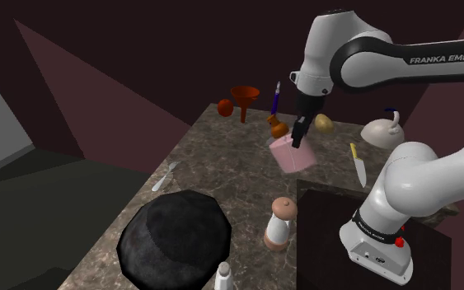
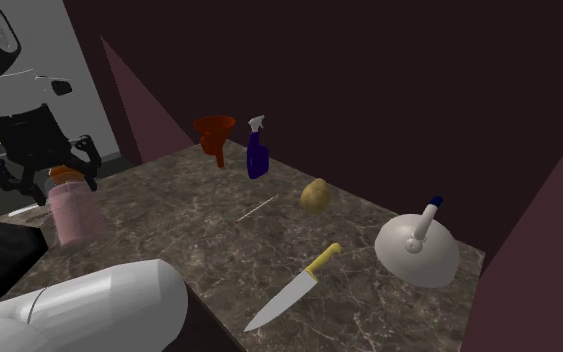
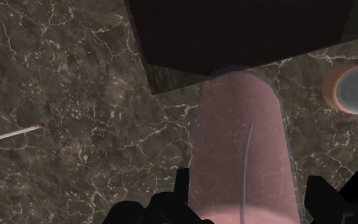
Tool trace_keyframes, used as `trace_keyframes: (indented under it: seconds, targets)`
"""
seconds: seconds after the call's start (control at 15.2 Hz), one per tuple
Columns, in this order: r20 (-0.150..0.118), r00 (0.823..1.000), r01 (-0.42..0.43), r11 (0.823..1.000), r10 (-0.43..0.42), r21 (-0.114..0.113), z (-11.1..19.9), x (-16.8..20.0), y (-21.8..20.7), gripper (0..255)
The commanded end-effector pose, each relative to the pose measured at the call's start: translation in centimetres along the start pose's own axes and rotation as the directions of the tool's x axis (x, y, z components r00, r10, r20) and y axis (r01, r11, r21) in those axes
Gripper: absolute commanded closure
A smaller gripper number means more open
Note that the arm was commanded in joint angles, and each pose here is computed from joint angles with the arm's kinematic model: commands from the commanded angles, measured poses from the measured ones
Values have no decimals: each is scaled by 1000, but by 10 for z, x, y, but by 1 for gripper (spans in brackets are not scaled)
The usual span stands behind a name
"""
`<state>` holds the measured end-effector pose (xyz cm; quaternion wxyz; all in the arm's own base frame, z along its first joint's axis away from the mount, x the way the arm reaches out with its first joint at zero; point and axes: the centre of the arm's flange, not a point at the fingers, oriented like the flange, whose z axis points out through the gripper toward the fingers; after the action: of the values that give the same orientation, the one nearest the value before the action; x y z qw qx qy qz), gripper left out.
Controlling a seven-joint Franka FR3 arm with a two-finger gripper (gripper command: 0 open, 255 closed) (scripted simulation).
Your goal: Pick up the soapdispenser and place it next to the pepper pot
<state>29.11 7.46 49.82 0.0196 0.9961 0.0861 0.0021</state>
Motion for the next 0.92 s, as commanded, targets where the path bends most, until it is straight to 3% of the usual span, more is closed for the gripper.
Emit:
trace_keyframes:
  seconds: [0.0,0.86]
  targets:
    - [-1,1000,0,1000,0,0,10,0,0,255]
    - [-1,1000,0,1000,0,0,79,0,-3,255]
